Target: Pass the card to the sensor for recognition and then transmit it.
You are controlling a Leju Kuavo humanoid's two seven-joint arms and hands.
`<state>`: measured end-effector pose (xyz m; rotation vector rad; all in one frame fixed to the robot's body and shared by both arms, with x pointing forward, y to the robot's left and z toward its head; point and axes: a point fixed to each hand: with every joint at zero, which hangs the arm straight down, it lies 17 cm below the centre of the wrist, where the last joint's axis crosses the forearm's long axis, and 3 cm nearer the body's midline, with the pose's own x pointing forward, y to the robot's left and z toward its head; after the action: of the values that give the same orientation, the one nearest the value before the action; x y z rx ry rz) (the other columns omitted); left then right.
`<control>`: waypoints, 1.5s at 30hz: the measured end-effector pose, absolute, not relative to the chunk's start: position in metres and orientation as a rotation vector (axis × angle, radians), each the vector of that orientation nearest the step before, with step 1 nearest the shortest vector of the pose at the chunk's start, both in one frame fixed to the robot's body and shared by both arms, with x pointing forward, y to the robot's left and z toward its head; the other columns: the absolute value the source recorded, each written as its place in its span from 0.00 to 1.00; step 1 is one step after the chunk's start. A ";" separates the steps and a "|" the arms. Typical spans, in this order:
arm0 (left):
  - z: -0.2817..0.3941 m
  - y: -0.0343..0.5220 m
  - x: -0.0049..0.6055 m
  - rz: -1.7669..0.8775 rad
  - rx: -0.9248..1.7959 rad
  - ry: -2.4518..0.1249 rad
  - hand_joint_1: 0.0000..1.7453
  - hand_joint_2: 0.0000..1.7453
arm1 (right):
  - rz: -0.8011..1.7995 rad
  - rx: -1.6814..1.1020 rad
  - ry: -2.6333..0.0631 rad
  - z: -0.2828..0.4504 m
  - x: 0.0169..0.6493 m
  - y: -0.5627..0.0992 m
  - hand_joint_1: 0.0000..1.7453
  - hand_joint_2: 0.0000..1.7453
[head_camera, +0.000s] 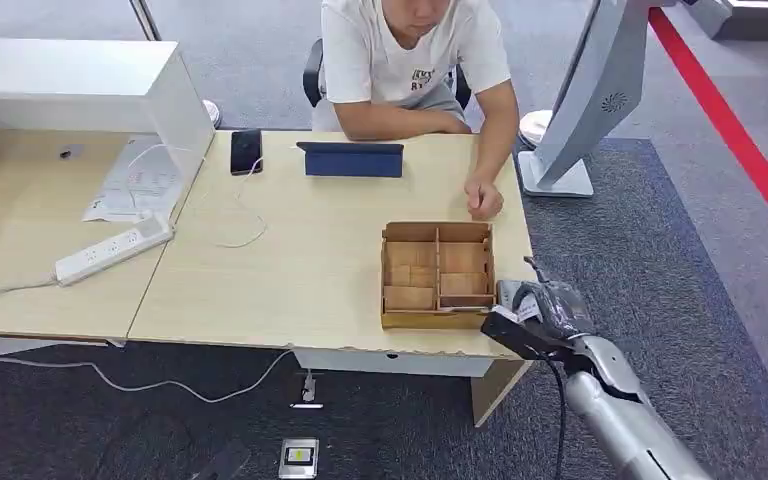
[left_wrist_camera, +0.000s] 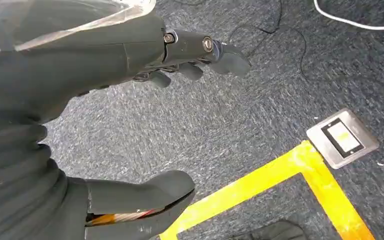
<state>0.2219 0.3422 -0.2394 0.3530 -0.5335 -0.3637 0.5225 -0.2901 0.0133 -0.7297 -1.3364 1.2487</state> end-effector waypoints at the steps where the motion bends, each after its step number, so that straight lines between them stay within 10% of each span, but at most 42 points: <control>1: -0.239 0.342 0.222 -0.365 0.354 -0.534 0.00 1.00 | 1.240 -0.736 -1.347 0.019 0.526 -0.291 1.00 1.00; 4: -0.239 0.342 0.223 -0.373 0.358 -0.539 0.00 1.00 | 1.200 -0.767 -1.388 0.046 0.542 -0.296 1.00 1.00; 5: -0.239 0.343 0.223 -0.374 0.360 -0.541 0.00 0.00 | 1.188 -0.781 -1.404 0.057 0.548 -0.299 1.00 1.00; 39: -0.234 0.333 0.239 -0.439 0.328 -0.560 0.00 0.00 | 1.295 -0.943 -1.676 0.267 0.636 -0.257 1.00 1.00; 40: -0.234 0.333 0.240 -0.439 0.326 -0.560 0.00 0.00 | 1.295 -0.939 -1.667 0.264 0.637 -0.256 0.97 1.00; 41: -0.233 0.333 0.241 -0.440 0.327 -0.562 0.00 0.00 | 1.296 -0.936 -1.662 0.262 0.637 -0.256 0.00 1.00; 45: -0.232 0.332 0.245 -0.453 0.329 -0.562 0.00 0.00 | 1.291 -0.941 -1.641 0.252 0.638 -0.256 0.00 1.00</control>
<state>0.2451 0.3324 -0.2321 0.3292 -0.5620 -0.4528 0.6385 -0.2559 0.2518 -0.9410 -1.6406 1.2909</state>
